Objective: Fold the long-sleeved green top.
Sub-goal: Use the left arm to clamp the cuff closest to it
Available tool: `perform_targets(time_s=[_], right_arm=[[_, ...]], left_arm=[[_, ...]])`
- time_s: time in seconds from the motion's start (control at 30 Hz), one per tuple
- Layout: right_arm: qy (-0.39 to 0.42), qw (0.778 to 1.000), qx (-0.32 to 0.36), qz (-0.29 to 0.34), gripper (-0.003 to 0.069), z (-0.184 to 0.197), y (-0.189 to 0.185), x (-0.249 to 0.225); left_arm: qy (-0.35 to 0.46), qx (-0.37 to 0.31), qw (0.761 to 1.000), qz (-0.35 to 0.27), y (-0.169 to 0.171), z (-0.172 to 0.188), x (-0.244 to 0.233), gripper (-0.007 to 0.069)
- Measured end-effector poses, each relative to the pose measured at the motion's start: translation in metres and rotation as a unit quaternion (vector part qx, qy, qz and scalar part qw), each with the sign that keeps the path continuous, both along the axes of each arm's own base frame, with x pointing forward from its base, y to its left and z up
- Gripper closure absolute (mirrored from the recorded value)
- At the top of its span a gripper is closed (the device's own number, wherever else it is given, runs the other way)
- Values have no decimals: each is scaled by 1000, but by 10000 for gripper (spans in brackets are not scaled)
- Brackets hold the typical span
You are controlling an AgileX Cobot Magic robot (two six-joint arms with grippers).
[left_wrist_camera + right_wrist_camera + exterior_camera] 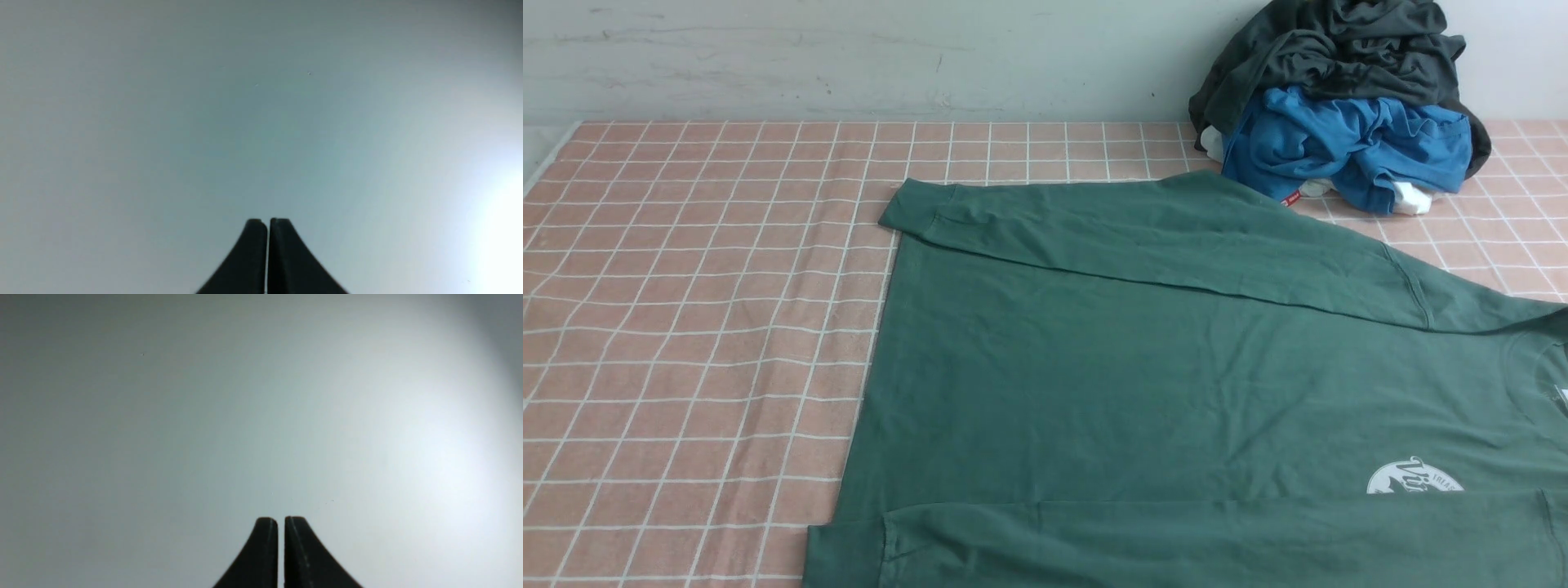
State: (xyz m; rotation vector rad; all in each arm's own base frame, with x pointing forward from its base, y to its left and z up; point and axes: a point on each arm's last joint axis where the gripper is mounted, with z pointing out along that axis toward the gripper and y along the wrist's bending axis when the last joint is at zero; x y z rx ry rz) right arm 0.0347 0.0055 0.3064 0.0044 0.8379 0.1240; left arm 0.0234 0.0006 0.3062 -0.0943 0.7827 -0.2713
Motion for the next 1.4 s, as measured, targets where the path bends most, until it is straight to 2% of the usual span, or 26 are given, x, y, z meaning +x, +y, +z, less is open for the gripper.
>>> perform_targets(time_s=[0.03, 0.07, 0.1, 0.13, 0.17, 0.2, 0.23, 0.27, 0.3, 0.33, 0.37, 0.4, 0.43, 0.53, 0.57, 0.6, 0.7, 0.8, 0.87, 0.97, 1.1, 1.13, 1.17, 1.23, 1.33, 1.4], right_arm=[[17, 1000, -10, -5, 655, 8, 1, 2], [40, 999, -29, -15, 659, 35, 1, 6], [61, 997, -36, -21, 661, 39, 1, 11], [95, 993, -55, -38, 663, 55, 0, 19], [126, 988, -73, -55, 664, 66, -1, 26], [125, 988, -73, -55, 664, 69, -1, 27], [195, 971, -104, -91, 666, 79, -6, 45], [198, 971, -119, -67, 666, 81, -7, 48], [250, 955, -113, -112, 666, 82, -10, 59], [277, 947, -113, -119, 666, 82, -12, 67], [353, 920, -105, -132, 666, 74, -18, 84], [369, 914, -100, -134, 666, 71, -19, 86], [446, 881, -83, -134, 666, 56, -23, 99], [561, 818, -72, -102, 666, 27, -17, 117], [605, 788, -85, -79, 666, 15, -11, 124], [621, 776, -87, -66, 666, 10, -7, 125], [697, 703, -144, 0, 666, -17, 12, 138], [726, 656, -193, 69, 666, -36, 34, 149], [728, 645, -207, 101, 666, -42, 45, 153], [723, 642, -220, 134, 666, -50, 56, 162], [703, 655, -233, 147, 666, -53, 61, 170], [702, 656, -234, 148, 666, -53, 61, 171], [694, 665, -235, 148, 666, -51, 62, 173], [687, 672, -235, 148, 666, -50, 62, 174], [682, 678, -230, 150, 666, -49, 63, 175], [679, 682, -226, 150, 666, -48, 63, 176]], left_arm=[[19, 11, 1000, 0, -1, 10, 2, 629], [62, 41, 997, 0, -4, 33, 8, 629], [93, 49, 994, 7, -5, 41, 12, 629], [150, 61, 987, 13, -5, 57, 22, 629], [203, 66, 977, 17, -5, 61, 35, 629], [208, 66, 976, 18, -4, 63, 34, 629], [313, 69, 947, 29, -3, 61, 61, 629], [334, 69, 940, 32, -2, 60, 66, 629], [385, 71, 919, 38, -1, 54, 78, 629], [410, 73, 908, 41, -1, 49, 85, 629], [466, 76, 880, 44, 0, 37, 102, 629], [476, 76, 875, 44, 0, 34, 106, 629], [514, 77, 853, 43, -1, 23, 121, 629], [565, 68, 822, 32, -3, 5, 143, 629], [595, 61, 801, 22, -5, -4, 151, 629], [612, 62, 789, 17, -7, -9, 155, 629], [691, 100, 716, -21, -23, -31, 172, 628], [756, 157, 631, -77, -47, -55, 185, 628], [783, 185, 583, -112, -60, -70, 193, 624], [808, 183, 542, -140, -71, -89, 204, 582], [840, 170, 494, -148, -76, -118, 216, 440], [841, 169, 492, -149, -76, -119, 217, 423], [849, 168, 479, -147, -77, -129, 220, 361], [857, 167, 465, -145, -77, -140, 223, 305], [862, 165, 459, -142, -78, -151, 228, 291], [861, 164, 461, -140, -79, -153, 231, 333]])
